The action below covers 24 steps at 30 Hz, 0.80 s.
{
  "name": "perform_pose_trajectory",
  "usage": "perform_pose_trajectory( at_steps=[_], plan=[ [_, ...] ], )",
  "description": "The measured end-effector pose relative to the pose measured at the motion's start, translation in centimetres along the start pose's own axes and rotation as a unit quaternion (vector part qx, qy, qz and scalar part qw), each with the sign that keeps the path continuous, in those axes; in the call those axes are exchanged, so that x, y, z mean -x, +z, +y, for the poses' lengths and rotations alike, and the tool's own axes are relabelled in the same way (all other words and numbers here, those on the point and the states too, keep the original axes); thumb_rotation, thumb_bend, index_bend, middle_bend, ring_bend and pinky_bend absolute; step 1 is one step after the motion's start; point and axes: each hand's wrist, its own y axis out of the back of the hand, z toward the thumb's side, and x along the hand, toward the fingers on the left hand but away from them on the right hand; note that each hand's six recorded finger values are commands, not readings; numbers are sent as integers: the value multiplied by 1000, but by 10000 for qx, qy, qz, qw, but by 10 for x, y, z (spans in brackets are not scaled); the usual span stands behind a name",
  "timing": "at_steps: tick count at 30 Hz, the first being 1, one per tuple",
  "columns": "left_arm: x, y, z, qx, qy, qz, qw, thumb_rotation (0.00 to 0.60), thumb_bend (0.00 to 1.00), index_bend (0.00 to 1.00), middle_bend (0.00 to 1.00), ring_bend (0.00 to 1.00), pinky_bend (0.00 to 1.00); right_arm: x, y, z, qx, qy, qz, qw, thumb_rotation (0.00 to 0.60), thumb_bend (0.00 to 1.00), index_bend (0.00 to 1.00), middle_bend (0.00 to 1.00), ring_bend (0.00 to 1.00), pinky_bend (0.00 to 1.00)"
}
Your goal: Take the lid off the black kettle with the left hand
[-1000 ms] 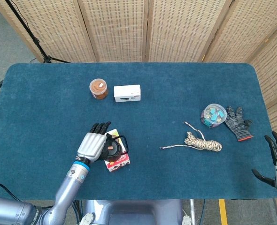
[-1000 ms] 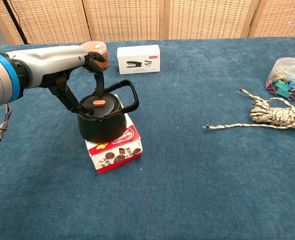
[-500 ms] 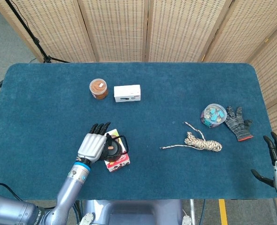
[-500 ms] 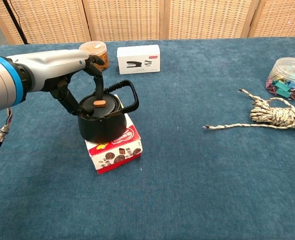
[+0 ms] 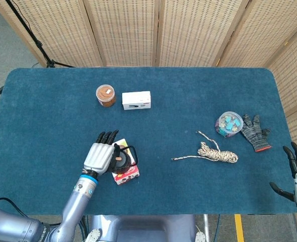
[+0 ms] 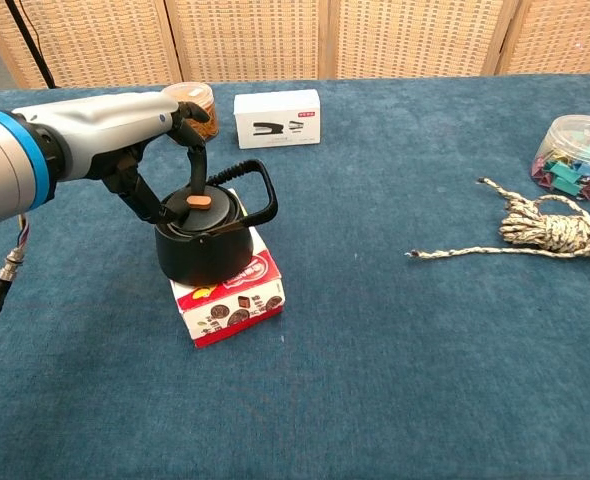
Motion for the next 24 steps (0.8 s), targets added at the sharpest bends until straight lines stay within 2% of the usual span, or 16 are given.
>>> perform_pose_trajectory(
  at_steps=[7, 14, 19, 24],
  plan=[
    [2, -5, 18, 193, 166, -27, 9997, 600, 435, 693, 0, 0, 0, 0, -1, 0, -10, 8, -5, 10000, 600, 0, 10, 0, 0, 0],
    [-4, -35, 41, 348, 339, 124, 9987, 600, 438, 693, 0, 0, 0, -1, 1, -2, -37, 31, 26, 10000, 600, 0, 20, 0, 0, 0],
    [-18, -66, 35, 414, 299, 338, 9981, 600, 441, 692, 0, 0, 0, -2, 3, -4, -72, 67, 31, 9999, 600, 0, 30, 0, 0, 0],
    [-35, -109, 18, 319, 160, 660, 9972, 600, 443, 695, 0, 0, 0, -2, 3, -6, -91, 96, 24, 9999, 600, 0, 32, 0, 0, 0]
  ],
)
